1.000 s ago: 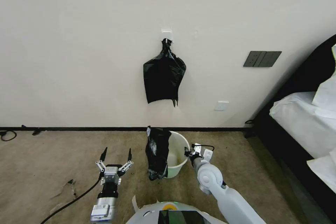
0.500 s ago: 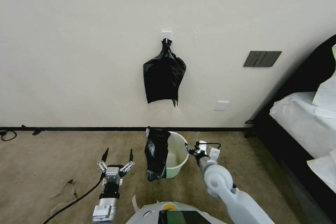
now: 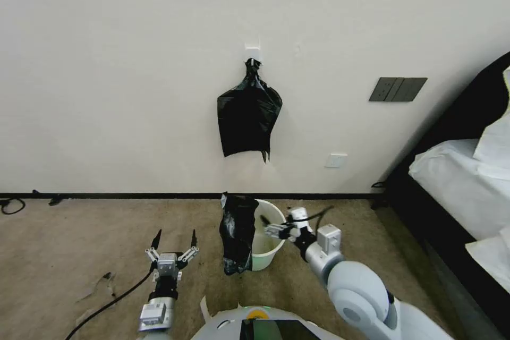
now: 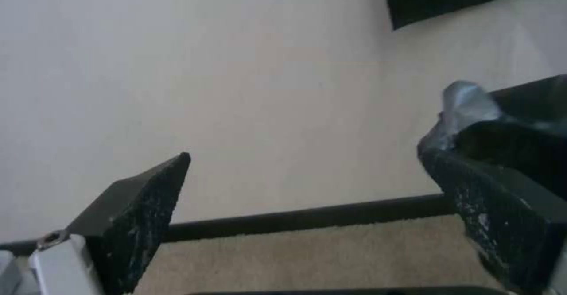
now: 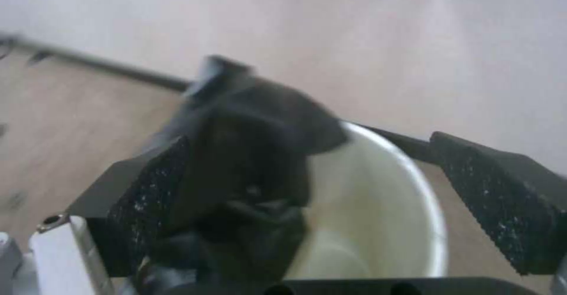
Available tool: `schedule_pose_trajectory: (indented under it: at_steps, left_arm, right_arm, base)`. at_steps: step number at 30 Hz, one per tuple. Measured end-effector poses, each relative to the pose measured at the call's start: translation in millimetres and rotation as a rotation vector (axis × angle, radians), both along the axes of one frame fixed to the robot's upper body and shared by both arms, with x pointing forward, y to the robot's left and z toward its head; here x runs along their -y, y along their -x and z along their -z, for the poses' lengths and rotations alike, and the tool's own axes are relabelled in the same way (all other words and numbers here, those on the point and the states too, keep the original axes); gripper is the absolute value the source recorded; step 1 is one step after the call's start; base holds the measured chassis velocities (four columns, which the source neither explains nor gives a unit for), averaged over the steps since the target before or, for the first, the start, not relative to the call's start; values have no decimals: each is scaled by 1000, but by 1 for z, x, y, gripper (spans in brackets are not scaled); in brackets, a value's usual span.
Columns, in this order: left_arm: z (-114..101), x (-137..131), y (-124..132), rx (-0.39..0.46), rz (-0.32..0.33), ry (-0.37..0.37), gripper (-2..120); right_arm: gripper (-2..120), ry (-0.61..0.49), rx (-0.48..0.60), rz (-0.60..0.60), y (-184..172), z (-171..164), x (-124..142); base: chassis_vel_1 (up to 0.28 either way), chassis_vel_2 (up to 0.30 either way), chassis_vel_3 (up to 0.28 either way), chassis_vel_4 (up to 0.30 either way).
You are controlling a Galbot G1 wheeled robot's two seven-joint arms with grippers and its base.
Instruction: Place a trash bag onto the trash bin.
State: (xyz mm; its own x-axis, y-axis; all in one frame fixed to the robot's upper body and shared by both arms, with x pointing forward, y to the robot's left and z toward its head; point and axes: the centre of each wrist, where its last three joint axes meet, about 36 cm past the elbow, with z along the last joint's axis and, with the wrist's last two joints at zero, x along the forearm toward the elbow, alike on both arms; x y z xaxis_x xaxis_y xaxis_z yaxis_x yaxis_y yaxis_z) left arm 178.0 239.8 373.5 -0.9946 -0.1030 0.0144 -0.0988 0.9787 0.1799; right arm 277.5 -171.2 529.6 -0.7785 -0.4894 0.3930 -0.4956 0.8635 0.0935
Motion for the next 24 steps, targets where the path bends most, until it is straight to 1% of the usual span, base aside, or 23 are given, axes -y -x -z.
schedule_pose_trajectory:
  at_steps: [1,3,4,5,8,9,11,12,15,16,19,24]
  left_arm:
    - [0,0,0,0,0,0,100]
    - [1,-1,-5,-18,-11,8,100]
    - [2,0,-7,-23,-16,9,100]
    - [2,0,-7,-23,-16,9,100]
    - [6,3,-12,-26,-28,5,100]
    - [6,3,-12,-26,-28,5,100]
    - [7,9,-11,-26,-31,8,100]
    - [7,9,-11,-26,-31,8,100]
    - [6,15,-13,-22,-29,3,100]
    - [6,15,-13,-22,-29,3,100]
    - [6,20,-15,-23,-34,8,100]
    - [5,22,-13,-23,-34,-7,100]
  right_arm:
    - [100,0,0,0,0,0,0]
    - [100,39,6,-78,-14,4,-7]
    - [100,57,2,-100,-22,8,-12]
    - [100,57,2,-100,-22,8,-12]
    - [100,83,-16,-165,-40,15,-28]
    - [100,83,-16,-165,-40,15,-28]
    - [100,71,-35,-211,-44,8,-41]
    - [100,71,-35,-211,-44,8,-41]
    - [100,89,-55,-285,-43,3,-51]
    - [100,89,-55,-285,-43,3,-51]
    - [100,130,-44,-322,-43,10,-61]
    - [100,160,-29,-329,-41,21,-72]
  base:
    - [0,0,0,0]
    - [0,0,0,0]
    - [0,0,0,0]
    - [0,0,0,0]
    - [0,0,0,0]
    - [0,0,0,0]
    - [0,0,0,0]
    - [0,0,0,0]
    - [0,0,0,0]
    - [0,0,0,0]
    - [0,0,0,0]
    - [0,0,0,0]
